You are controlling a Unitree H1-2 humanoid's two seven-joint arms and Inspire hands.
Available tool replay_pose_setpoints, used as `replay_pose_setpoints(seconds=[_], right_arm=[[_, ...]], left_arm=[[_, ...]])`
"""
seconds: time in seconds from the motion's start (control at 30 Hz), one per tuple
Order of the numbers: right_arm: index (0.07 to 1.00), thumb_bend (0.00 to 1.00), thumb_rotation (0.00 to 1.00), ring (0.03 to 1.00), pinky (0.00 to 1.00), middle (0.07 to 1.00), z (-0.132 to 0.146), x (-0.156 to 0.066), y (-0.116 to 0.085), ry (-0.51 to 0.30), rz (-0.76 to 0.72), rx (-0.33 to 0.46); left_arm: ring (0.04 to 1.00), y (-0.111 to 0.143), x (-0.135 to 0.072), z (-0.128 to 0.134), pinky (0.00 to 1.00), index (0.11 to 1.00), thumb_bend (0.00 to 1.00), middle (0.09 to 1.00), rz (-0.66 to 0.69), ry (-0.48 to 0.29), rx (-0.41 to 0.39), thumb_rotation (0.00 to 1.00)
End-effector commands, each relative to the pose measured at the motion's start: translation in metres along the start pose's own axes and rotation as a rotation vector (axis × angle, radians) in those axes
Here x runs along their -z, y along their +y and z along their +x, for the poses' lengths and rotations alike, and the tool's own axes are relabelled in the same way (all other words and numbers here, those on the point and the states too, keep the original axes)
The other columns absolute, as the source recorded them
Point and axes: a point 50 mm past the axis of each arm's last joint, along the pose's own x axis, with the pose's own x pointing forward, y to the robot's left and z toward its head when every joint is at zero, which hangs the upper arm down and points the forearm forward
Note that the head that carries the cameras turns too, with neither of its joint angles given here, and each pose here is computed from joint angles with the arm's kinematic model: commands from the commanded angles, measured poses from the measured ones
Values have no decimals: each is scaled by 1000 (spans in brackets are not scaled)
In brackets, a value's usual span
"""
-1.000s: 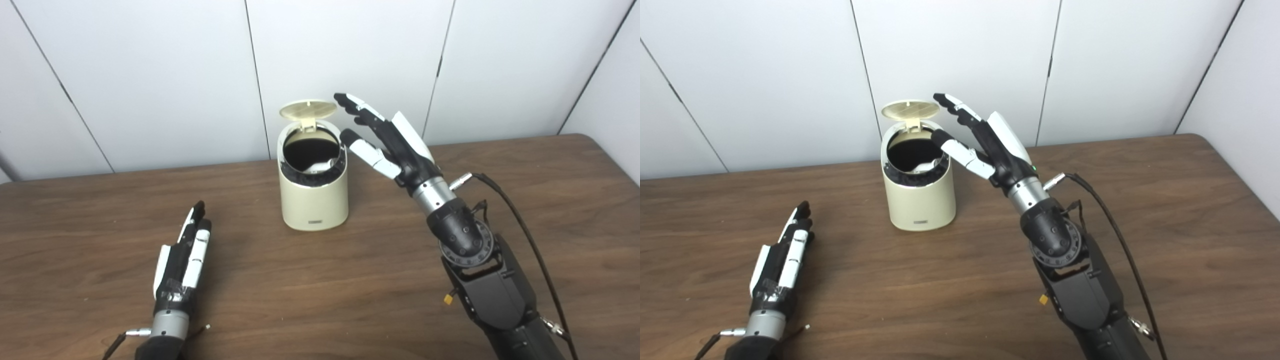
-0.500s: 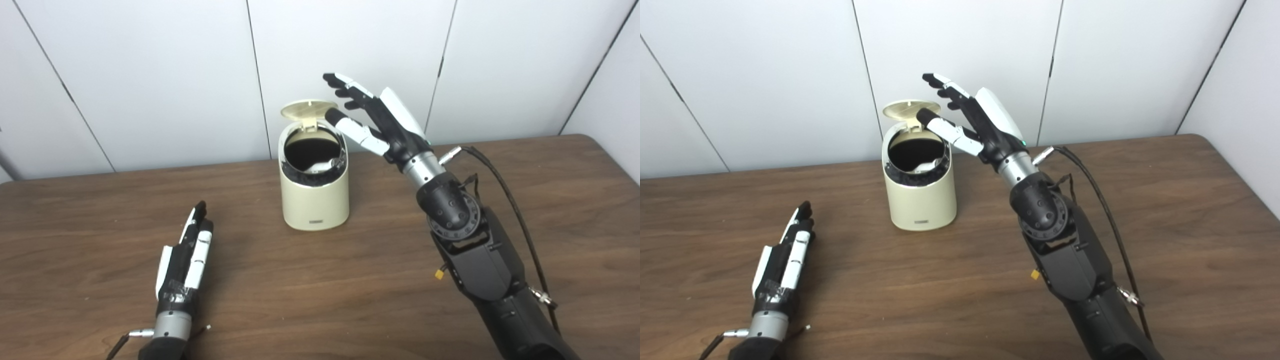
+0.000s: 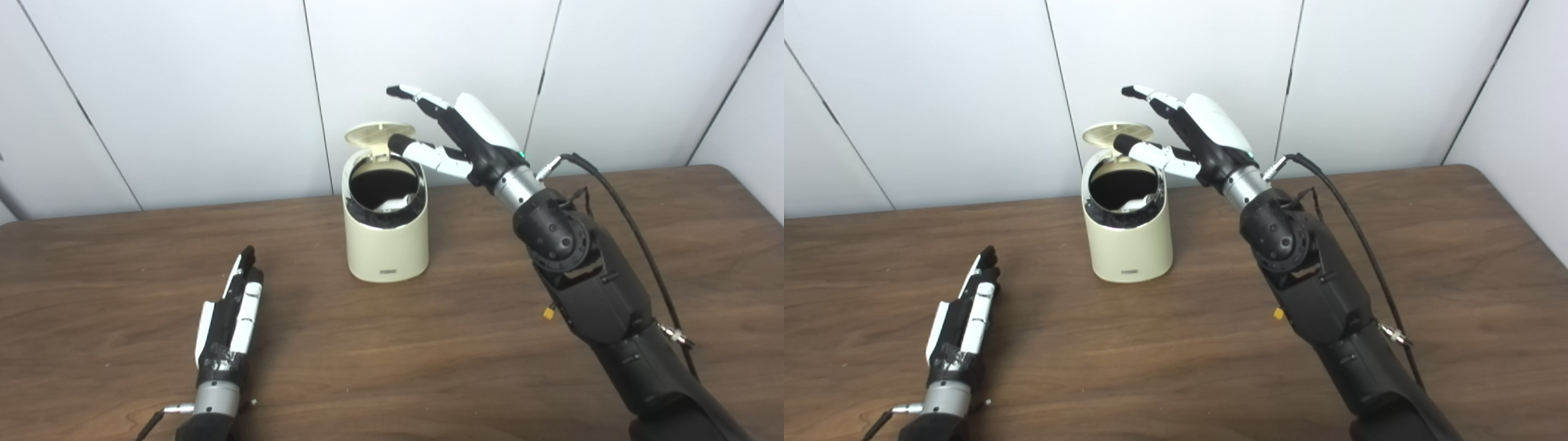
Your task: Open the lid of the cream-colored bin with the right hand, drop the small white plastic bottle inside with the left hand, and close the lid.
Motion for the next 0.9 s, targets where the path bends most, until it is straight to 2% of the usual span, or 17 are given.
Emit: replay_pose_setpoints(seconds=[0.0,0.2,0.57,0.63,0.87], right_arm=[[877,578,1000,900,831,898,8,-19,-25,-91,-64,33],[861,582,1000,892,820,889,4,-17,-28,-92,-109,-10],[848,595,979,904,852,886,0,-13,-26,-103,-158,-53],[852,590,980,905,855,888,-1,-11,-26,-101,-160,-63],[867,599,971,927,877,906,-7,-8,-26,-82,-177,-102]], left_arm=[[1000,-4,-3,5,1000,1000,505,1000,-5,-7,3,856],[1000,-5,-4,8,1000,1000,498,1000,-24,-21,2,827],[1000,-10,-7,10,1000,1000,549,1000,-84,-21,0,804],[1000,-11,-7,10,1000,1000,533,1000,-113,-18,-7,783],[1000,-13,-8,12,1000,1000,493,1000,-131,-15,-15,820]])
